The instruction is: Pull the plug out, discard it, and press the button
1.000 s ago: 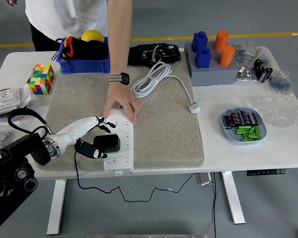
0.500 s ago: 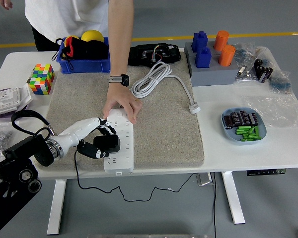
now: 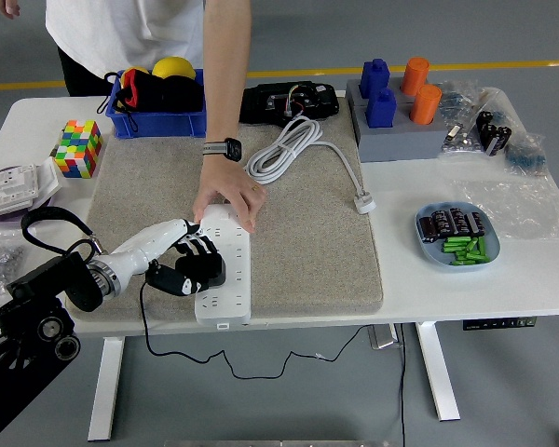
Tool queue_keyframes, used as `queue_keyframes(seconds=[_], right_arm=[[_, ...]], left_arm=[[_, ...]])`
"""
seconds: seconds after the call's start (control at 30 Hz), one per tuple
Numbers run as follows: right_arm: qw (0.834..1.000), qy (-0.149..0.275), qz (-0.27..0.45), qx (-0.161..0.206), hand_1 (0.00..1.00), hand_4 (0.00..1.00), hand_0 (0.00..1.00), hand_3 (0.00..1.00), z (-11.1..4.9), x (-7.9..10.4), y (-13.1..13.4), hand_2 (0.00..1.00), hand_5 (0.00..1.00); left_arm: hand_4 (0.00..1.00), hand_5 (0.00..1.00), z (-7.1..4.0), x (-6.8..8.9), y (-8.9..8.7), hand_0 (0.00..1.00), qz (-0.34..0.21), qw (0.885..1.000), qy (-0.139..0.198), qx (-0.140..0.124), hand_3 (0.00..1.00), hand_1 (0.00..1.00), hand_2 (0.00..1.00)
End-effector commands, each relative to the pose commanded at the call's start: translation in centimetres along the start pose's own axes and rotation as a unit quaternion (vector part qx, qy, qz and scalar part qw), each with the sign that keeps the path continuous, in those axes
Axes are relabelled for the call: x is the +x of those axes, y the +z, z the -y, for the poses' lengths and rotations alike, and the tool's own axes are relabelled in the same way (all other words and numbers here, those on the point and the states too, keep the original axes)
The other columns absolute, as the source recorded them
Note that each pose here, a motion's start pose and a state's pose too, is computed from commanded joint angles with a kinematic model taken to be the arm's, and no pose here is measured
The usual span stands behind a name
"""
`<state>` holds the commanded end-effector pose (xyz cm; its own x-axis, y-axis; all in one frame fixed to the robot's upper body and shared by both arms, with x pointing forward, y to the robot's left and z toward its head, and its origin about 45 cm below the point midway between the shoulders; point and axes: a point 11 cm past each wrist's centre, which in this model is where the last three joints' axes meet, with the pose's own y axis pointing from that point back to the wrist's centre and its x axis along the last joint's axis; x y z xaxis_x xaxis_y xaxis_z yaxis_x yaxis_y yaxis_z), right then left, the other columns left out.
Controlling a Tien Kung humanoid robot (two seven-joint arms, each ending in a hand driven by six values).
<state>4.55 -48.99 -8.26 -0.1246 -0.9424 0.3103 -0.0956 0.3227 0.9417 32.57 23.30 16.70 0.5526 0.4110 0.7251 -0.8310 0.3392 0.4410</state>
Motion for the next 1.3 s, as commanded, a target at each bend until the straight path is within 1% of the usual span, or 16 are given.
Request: queue_keyframes(seconds=[0.1,0.13,0.4,0.63,0.8,0.97,1.1,1.13,1.17,1.2,1.3], right_arm=[[1.0,0.001,0.0,0.0,0.681,0.78,0.81,0.677,0.0,0.1,0.0,0.664,0.672],[1.0,0.001,0.0,0.0,0.681,0.78,0.809,0.677,0.0,0.1,0.0,0.664,0.672],[1.0,0.001,-0.001,-0.001,0.681,0.78,0.809,0.677,0.0,0.1,0.1,0.664,0.672],[1.0,0.0,0.0,-0.002,0.682,0.779,0.81,0.677,0.0,0.0,0.3,0.664,0.672],[1.0,-0.001,0.002,-0.003,0.68,0.78,0.81,0.677,0.0,-0.1,0.4,0.664,0.672],[1.0,-0.002,0.004,-0.003,0.68,0.78,0.81,0.677,0.0,-0.2,0.4,0.664,0.671],[1.0,-0.002,0.006,-0.002,0.68,0.78,0.81,0.677,0.0,-0.2,0.4,0.664,0.671],[1.0,-0.002,0.006,-0.002,0.682,0.78,0.809,0.677,0.0,-0.2,0.4,0.664,0.671],[1.0,-0.002,0.006,-0.003,0.682,0.78,0.809,0.677,0.0,-0.2,0.4,0.664,0.671],[1.0,-0.002,0.006,-0.003,0.682,0.78,0.809,0.677,0.0,-0.2,0.4,0.664,0.671],[1.0,-0.003,0.006,-0.003,0.682,0.78,0.809,0.677,0.0,-0.3,0.4,0.664,0.671]], left_arm=[[0.717,0.002,0.1,0.0,0.0,0.437,-0.003,1.0,0.0,0.001,0.56,0.387,0.399],[0.681,0.002,0.1,-0.1,-0.1,0.435,-0.004,1.0,0.0,0.002,0.546,0.345,0.373],[0.67,0.002,0.0,0.2,0.2,0.435,-0.009,1.0,0.007,-0.005,0.548,0.335,0.37],[0.664,0.002,-0.4,1.4,0.7,0.442,-0.011,1.0,0.023,-0.017,0.547,0.334,0.367],[0.661,0.002,-0.5,2.3,0.8,0.441,-0.009,0.999,0.034,-0.018,0.547,0.334,0.364],[0.662,0.002,-0.6,3.7,0.9,0.441,-0.009,0.998,0.052,-0.022,0.546,0.332,0.364],[0.662,0.002,-0.3,5.0,0.0,0.441,-0.018,0.997,0.074,-0.01,0.546,0.332,0.364],[0.665,0.002,-0.2,5.4,-0.4,0.461,-0.024,0.996,0.083,-0.003,0.544,0.338,0.364],[0.665,0.002,-0.1,5.6,-0.6,0.461,-0.026,0.996,0.087,0.001,0.544,0.338,0.364],[0.665,0.002,0.2,6.0,-1.2,0.461,-0.024,0.995,0.097,0.014,0.544,0.338,0.364],[0.665,0.002,0.7,6.3,-2.3,0.461,-0.028,0.993,0.11,0.032,0.544,0.338,0.364]])
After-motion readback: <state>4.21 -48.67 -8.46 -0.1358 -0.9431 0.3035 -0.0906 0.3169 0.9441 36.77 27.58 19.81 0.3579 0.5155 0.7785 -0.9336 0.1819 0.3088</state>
